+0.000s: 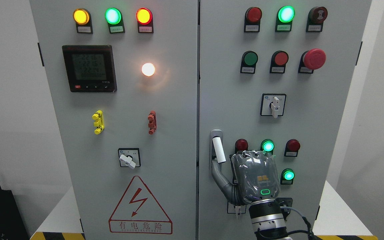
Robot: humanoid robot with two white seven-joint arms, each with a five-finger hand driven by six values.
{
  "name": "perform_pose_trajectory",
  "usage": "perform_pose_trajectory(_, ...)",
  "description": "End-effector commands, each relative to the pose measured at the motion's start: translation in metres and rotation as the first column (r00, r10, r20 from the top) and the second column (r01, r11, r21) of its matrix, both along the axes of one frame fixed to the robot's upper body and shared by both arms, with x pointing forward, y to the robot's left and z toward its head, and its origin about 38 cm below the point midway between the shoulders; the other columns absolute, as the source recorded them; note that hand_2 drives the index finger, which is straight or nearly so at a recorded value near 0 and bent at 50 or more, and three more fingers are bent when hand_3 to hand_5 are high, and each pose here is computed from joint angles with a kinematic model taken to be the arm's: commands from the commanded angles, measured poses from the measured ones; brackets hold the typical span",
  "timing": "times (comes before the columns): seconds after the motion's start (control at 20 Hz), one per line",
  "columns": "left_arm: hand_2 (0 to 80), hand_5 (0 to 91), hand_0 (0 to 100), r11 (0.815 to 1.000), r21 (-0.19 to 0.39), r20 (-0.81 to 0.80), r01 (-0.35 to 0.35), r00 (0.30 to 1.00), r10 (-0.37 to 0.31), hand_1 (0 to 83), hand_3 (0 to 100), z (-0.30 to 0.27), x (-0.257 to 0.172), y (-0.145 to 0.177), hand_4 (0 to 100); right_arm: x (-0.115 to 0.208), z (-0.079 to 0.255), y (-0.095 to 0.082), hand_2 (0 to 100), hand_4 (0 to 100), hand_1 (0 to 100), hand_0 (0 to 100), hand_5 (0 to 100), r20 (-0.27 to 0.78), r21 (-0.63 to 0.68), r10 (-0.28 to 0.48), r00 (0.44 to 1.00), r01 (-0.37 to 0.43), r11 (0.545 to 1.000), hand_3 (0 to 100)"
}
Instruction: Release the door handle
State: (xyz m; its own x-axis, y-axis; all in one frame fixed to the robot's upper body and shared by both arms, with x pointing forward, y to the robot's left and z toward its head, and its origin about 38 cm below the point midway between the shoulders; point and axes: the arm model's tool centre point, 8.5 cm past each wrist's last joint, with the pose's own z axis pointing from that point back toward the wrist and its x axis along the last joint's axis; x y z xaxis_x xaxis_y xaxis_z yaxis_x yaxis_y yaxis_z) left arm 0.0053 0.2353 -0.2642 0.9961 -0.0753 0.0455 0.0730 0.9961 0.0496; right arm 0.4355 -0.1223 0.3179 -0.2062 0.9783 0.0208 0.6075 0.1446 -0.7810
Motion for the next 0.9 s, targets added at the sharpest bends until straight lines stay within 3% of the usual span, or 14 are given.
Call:
perform_pose_trajectory(0.0, 0.0, 0.0, 12, 1.0, -0.001, -0.006, -0.002, 1.0, 0.002, 38.9, 0, 0.0002, -0.0012, -0.0001, 0, -0.0008, -0.0013, -0.0003, 100, 100, 6, 54, 96, -0.001, 0.002, 0.0, 1.0, 0.0, 1.0, 100)
perform_pose_trajectory(0.85, 0.0, 0.0, 12, 1.0, -0.001, -0.006, 0.0, 1.0, 0.0, 38.9, 0, 0.0002, -0.0012, -0.0001, 0, -0.0011, -0.0015, -0.0015, 100, 100, 7, 54, 96, 0.0, 0.004, -0.002, 1.0, 0.002, 1.0, 100)
